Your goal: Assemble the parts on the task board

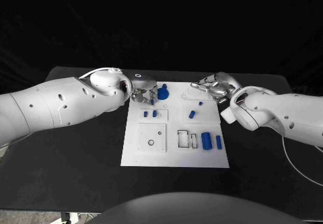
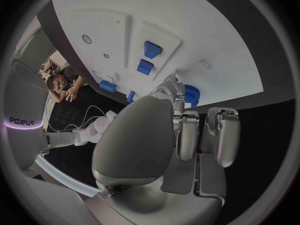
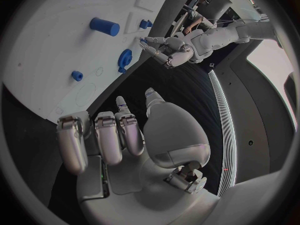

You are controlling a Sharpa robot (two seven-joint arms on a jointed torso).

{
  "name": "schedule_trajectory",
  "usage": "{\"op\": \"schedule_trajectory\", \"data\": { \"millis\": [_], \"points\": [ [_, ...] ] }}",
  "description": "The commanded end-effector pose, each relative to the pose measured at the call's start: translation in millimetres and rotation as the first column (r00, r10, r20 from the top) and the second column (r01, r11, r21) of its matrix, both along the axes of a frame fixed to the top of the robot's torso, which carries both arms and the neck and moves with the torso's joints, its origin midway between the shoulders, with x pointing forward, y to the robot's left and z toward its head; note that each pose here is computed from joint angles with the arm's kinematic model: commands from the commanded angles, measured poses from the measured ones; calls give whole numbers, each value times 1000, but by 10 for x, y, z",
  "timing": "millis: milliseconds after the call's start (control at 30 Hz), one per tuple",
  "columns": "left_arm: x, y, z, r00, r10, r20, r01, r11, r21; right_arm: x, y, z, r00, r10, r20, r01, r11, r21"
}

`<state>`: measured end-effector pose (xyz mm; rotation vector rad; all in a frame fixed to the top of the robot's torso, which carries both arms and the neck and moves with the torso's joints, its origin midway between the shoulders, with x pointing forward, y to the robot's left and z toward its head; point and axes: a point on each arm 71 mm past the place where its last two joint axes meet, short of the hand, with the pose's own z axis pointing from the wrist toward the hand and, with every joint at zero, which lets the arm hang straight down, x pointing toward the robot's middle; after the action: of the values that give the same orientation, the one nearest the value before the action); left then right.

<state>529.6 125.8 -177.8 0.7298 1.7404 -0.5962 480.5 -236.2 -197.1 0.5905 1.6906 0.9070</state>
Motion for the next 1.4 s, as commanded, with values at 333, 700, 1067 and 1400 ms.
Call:
{"op": "schedule_trajectory", "data": {
  "millis": [333,700,1067,1400],
  "points": [
    [-6,-17,-39,999,-4,-32,4,1000,18,-7,18,-6,1000,15,-6,-15,1000,-2],
    [-6,-29,-47,999,-6,-32,7,1000,17,-5,19,-6,1000,14,-5,-14,1000,-2],
    [-8,-32,-61,999,-7,-42,8,1000,24,-5,26,-8,1000,17,-8,-17,1000,-2],
    [-10,-41,-70,999,-7,-49,9,1000,30,-2,25,-9,1000,16,-8,-16,1000,-3]
  ]
}}
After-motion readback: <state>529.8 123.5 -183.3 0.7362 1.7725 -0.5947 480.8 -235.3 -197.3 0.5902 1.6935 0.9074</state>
